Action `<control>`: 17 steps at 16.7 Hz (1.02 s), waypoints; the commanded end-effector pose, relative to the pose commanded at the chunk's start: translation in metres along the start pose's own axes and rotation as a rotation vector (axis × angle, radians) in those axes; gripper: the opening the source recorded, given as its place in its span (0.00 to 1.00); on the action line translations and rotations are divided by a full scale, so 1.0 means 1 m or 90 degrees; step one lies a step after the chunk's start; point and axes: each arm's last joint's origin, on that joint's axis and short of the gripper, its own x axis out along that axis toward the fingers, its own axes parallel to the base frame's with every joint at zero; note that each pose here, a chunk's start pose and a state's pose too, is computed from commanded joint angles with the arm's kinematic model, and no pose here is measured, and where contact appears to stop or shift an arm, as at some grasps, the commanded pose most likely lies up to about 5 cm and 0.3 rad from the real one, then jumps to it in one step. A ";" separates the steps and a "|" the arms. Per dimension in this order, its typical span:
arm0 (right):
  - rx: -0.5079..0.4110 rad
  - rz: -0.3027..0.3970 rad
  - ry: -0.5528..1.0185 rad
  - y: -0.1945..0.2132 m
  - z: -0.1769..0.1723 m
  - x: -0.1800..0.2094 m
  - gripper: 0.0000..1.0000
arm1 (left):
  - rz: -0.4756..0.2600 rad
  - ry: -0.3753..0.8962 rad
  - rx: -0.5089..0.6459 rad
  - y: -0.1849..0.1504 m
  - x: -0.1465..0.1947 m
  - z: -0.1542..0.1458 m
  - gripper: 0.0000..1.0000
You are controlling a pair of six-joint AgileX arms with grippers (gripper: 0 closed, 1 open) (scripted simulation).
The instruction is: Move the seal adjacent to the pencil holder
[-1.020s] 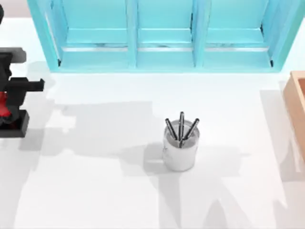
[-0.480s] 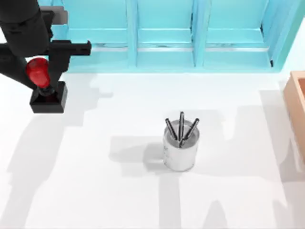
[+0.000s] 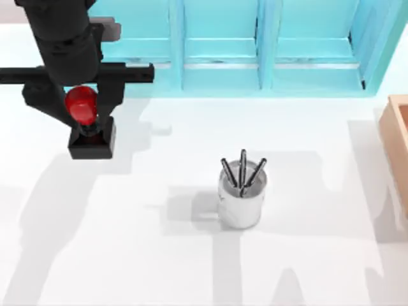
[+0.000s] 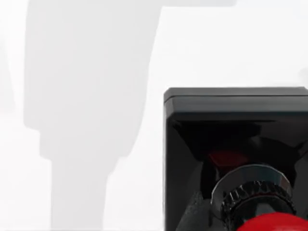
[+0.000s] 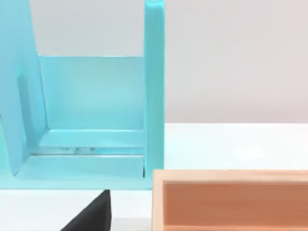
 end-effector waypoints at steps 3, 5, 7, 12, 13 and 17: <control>0.000 0.000 0.000 0.000 0.000 0.000 1.00 | 0.001 -0.001 0.002 -0.050 0.010 -0.017 0.00; 0.000 0.000 0.000 0.000 0.000 0.000 1.00 | 0.000 -0.003 0.004 -0.083 0.017 -0.034 0.00; 0.000 0.000 0.000 0.000 0.000 0.000 1.00 | -0.001 -0.005 0.005 -0.103 0.022 -0.047 0.00; 0.000 0.000 0.000 0.000 0.000 0.000 1.00 | -0.004 -0.009 0.004 -0.109 0.021 -0.052 0.00; 0.000 0.000 0.000 0.000 0.000 0.000 1.00 | -0.004 -0.009 0.004 -0.109 0.022 -0.052 0.00; 0.000 0.000 0.000 0.000 0.000 0.000 1.00 | -0.003 -0.008 0.005 -0.109 0.032 -0.052 0.00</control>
